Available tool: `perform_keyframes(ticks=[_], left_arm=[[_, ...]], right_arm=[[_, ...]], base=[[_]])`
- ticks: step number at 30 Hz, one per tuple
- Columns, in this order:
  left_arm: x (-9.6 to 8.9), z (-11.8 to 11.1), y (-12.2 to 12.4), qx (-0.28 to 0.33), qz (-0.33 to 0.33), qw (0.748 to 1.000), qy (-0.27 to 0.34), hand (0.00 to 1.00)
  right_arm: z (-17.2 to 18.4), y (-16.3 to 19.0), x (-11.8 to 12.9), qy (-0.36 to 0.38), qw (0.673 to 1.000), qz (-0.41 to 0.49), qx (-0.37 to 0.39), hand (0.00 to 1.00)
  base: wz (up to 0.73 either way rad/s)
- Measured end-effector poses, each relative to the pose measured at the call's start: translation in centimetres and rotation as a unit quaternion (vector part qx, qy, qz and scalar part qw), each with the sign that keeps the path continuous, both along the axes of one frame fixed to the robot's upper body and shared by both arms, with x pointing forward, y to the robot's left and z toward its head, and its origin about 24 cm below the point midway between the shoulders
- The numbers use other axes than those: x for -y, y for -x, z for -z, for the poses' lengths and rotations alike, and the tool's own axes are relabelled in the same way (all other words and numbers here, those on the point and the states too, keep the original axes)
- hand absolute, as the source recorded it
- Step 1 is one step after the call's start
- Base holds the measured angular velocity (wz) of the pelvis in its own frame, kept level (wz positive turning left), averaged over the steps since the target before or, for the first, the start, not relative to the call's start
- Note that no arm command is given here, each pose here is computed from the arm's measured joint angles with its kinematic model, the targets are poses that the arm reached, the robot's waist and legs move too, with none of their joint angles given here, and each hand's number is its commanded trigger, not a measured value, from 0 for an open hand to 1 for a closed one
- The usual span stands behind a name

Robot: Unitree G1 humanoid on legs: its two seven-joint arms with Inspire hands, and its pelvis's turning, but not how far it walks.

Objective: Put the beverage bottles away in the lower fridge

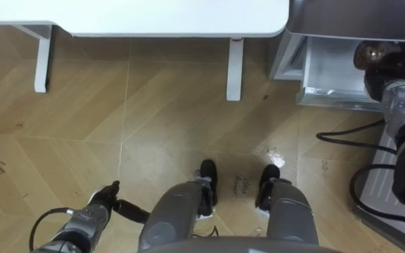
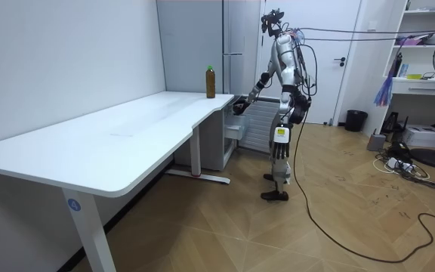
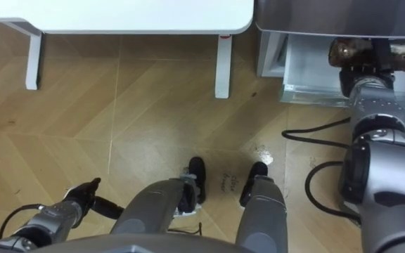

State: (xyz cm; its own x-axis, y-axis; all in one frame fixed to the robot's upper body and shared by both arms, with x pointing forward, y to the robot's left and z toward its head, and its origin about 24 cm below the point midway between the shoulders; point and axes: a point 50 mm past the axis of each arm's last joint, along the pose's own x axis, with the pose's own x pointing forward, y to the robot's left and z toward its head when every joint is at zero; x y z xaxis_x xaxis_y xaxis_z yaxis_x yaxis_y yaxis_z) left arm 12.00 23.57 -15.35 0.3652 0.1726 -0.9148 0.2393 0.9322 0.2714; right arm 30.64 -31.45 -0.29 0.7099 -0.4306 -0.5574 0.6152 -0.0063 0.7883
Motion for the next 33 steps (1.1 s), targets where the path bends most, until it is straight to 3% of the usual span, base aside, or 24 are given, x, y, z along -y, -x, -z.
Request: perform_keyframes(ticks=[33], left_arm=[[0.42, 0.12, 0.13, -0.001, 0.016, 1.000, -0.011, 0.00]], right_arm=[[0.18, -0.20, -0.61, 0.000, 0.999, -0.039, 0.000, 0.00]], base=[[0.00]])
